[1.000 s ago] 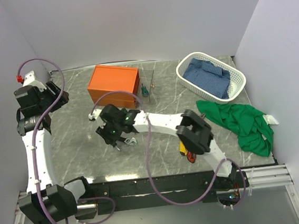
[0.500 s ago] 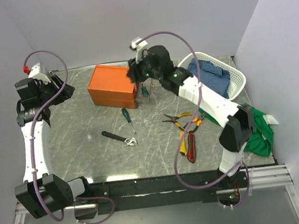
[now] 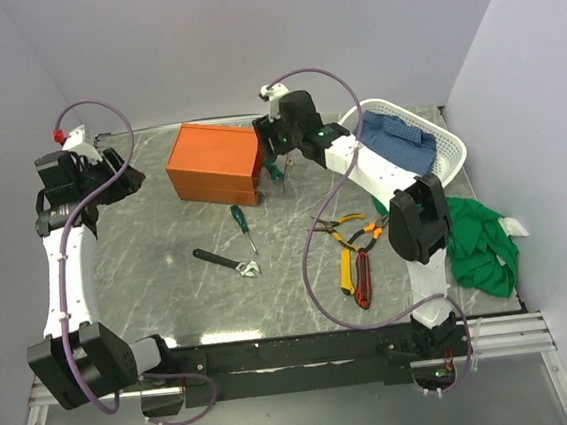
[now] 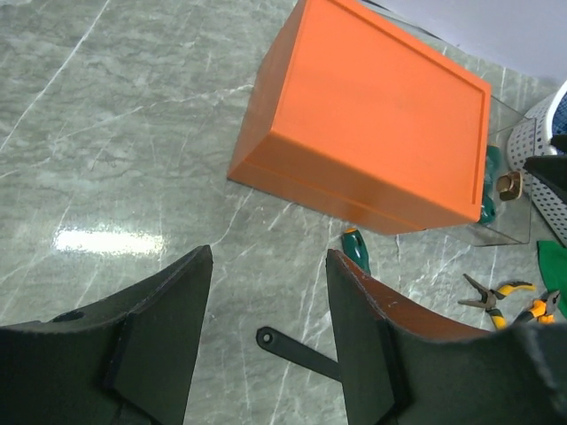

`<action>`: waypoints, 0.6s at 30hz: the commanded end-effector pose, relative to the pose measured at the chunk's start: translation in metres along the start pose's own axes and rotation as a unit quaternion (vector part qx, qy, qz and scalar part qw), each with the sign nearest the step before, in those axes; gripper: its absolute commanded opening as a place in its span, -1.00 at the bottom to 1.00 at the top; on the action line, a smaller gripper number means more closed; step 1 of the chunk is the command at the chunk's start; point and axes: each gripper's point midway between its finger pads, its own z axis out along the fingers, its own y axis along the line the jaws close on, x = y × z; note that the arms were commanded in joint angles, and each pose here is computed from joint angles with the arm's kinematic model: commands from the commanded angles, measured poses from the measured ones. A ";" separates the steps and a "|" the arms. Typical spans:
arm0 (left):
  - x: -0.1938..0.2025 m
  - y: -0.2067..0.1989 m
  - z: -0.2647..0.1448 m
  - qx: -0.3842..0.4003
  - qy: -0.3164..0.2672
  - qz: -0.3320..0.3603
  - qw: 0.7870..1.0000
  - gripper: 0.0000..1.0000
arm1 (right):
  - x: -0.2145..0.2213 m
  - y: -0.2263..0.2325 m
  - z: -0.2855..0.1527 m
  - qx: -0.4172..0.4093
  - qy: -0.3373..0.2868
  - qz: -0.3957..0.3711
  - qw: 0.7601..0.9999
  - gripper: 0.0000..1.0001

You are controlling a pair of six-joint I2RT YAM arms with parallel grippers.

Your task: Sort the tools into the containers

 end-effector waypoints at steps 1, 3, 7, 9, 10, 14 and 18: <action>-0.002 -0.003 -0.010 -0.002 -0.012 0.021 1.000 0.21 | -0.071 0.004 -0.031 0.009 -0.091 -0.002 0.996 0.52; -0.003 -0.004 -0.015 -0.005 -0.018 0.025 1.000 0.21 | -0.082 0.021 -0.053 -0.021 -0.101 -0.047 0.994 0.53; -0.007 -0.005 -0.026 -0.006 -0.036 0.021 0.999 0.23 | -0.039 0.086 -0.080 -0.110 -0.065 -0.109 0.986 0.40; -0.008 -0.008 -0.032 -0.002 -0.043 0.017 0.999 0.24 | -0.002 0.110 -0.093 -0.140 -0.039 -0.125 0.982 0.36; -0.008 -0.009 -0.034 -0.001 -0.046 0.011 0.999 0.24 | 0.011 0.122 -0.097 -0.151 -0.029 -0.129 0.980 0.33; -0.008 -0.016 -0.040 0.013 -0.055 0.002 0.998 0.24 | 0.063 0.171 -0.105 -0.175 0.005 -0.087 0.981 0.28; -0.009 -0.021 -0.047 0.021 -0.067 -0.008 0.997 0.24 | 0.100 0.180 -0.080 -0.124 0.027 -0.049 0.991 0.29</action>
